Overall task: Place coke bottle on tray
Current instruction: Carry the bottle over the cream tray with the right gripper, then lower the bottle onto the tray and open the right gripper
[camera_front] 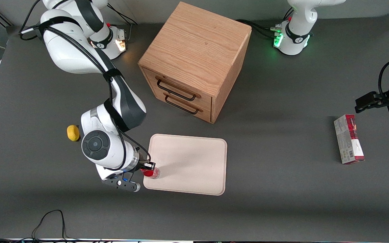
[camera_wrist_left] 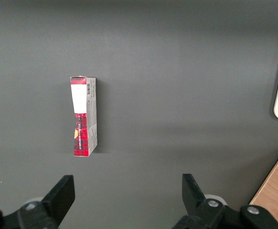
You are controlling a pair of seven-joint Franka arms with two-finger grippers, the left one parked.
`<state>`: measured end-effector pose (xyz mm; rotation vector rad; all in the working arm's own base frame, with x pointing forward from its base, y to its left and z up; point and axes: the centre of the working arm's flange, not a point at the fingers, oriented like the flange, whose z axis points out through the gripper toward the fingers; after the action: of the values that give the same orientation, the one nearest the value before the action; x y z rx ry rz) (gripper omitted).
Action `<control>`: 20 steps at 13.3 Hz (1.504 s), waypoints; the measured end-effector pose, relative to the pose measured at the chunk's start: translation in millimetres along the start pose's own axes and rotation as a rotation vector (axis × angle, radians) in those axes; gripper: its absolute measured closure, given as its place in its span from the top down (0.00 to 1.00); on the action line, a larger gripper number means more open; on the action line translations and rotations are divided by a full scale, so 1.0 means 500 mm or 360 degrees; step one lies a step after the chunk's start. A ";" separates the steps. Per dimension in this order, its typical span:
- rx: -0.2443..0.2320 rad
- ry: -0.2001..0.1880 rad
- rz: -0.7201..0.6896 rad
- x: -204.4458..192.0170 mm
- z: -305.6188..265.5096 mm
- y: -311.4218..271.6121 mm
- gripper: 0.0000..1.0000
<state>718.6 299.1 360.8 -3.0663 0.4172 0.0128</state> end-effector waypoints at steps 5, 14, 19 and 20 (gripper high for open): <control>-0.0007 0.0001 -0.0002 0.001 0.007 0.000 0.37; -0.0003 0.0021 -0.0007 0.002 0.005 -0.003 1.00; 0.0001 0.0037 0.0008 0.012 -0.017 0.008 1.00; -0.0028 0.0007 0.0017 0.017 -0.030 0.032 1.00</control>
<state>722.8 280.8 374.7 -3.0820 0.4360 0.0105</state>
